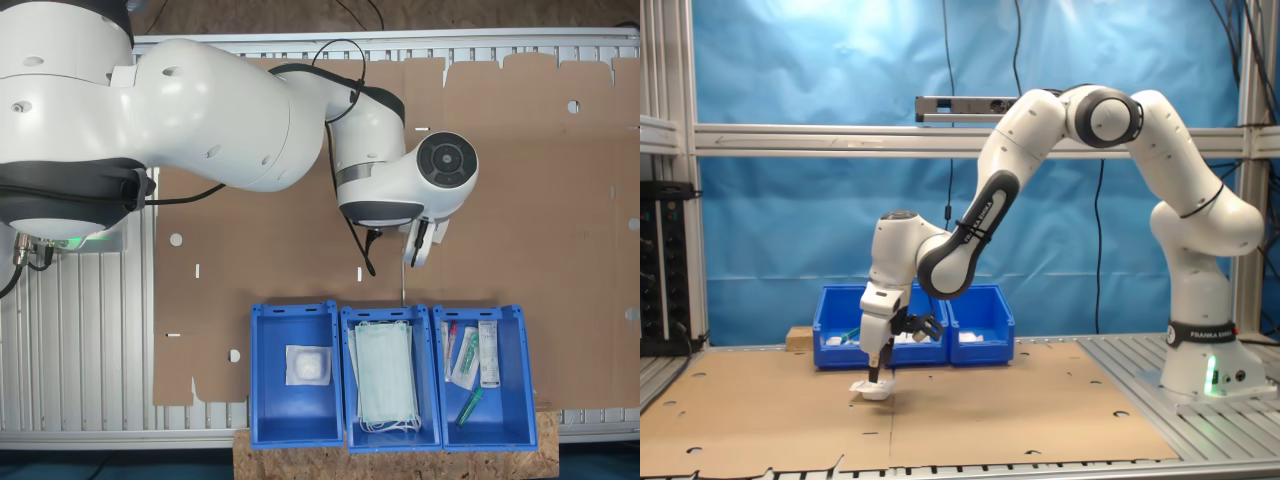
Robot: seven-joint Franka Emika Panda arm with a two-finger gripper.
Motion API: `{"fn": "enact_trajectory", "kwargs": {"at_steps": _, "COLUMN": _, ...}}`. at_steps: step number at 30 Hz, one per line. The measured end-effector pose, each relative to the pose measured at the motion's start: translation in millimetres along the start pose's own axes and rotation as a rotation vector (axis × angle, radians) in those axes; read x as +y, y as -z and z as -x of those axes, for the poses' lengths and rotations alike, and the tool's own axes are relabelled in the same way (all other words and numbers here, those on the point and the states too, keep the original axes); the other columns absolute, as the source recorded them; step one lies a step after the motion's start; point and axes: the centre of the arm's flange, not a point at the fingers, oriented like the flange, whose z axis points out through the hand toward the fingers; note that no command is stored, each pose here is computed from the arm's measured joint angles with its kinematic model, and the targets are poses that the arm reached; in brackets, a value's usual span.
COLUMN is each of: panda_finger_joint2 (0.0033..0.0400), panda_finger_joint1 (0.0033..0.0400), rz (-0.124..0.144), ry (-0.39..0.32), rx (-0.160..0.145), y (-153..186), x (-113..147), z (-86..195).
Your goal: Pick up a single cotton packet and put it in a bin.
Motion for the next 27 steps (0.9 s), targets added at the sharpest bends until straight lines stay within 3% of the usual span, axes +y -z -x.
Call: {"fn": "enact_trajectory", "kwargs": {"at_steps": 27, "panda_finger_joint2": 0.0400, "panda_finger_joint1": 0.0400, "rz": -0.023, "ry": 0.052, "rx": 0.023, "y": -40, "x": 0, "z": 1}}
